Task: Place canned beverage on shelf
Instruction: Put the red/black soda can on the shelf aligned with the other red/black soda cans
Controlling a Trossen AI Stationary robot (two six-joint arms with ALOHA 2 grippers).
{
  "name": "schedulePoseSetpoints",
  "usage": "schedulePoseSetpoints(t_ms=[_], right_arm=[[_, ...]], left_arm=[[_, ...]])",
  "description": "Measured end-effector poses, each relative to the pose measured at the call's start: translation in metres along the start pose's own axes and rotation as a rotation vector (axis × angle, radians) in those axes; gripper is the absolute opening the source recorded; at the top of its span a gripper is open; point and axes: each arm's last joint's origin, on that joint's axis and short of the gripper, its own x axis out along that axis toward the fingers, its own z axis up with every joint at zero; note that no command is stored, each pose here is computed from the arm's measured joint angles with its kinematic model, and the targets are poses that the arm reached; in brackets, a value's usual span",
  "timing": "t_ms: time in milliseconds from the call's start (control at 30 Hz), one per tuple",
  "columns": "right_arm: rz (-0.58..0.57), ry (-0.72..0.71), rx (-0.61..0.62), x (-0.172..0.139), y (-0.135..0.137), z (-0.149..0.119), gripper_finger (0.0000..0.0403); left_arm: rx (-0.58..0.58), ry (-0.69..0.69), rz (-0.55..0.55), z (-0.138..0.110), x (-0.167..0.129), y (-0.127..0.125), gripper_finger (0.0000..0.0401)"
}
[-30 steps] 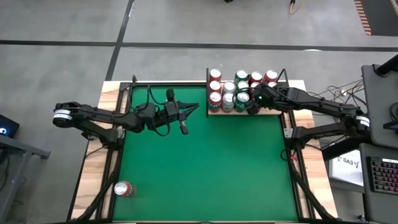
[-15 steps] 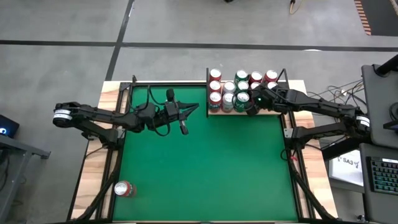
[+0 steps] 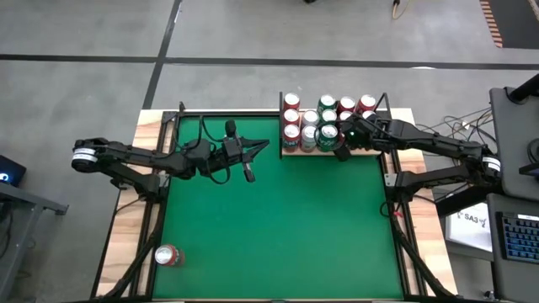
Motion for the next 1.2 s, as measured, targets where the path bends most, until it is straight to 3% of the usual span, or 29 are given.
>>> schedulePoseSetpoints(t_ms=[400,533,733,1200], right_arm=[[-0.012,-0.027,-0.001,-0.010,-0.005,-0.002,0.0009],[0.034,0.022,0.011,-0.023,-0.009,0.000,0.0009],[0.194,0.146,0.006,-0.034,-0.008,-0.002,0.0009],[-0.001,0.183,-0.049,-0.008,-0.005,-0.009,0.0009]], left_arm=[[0.008,0.000,0.000,0.000,0.000,0.000,0.0000],[0.022,0.000,0.000,0.000,0.000,0.000,0.0000],[0.026,0.000,0.000,0.000,0.000,0.000,0.0000],[0.033,0.000,0.000,0.000,0.000,0.000,0.0000]])
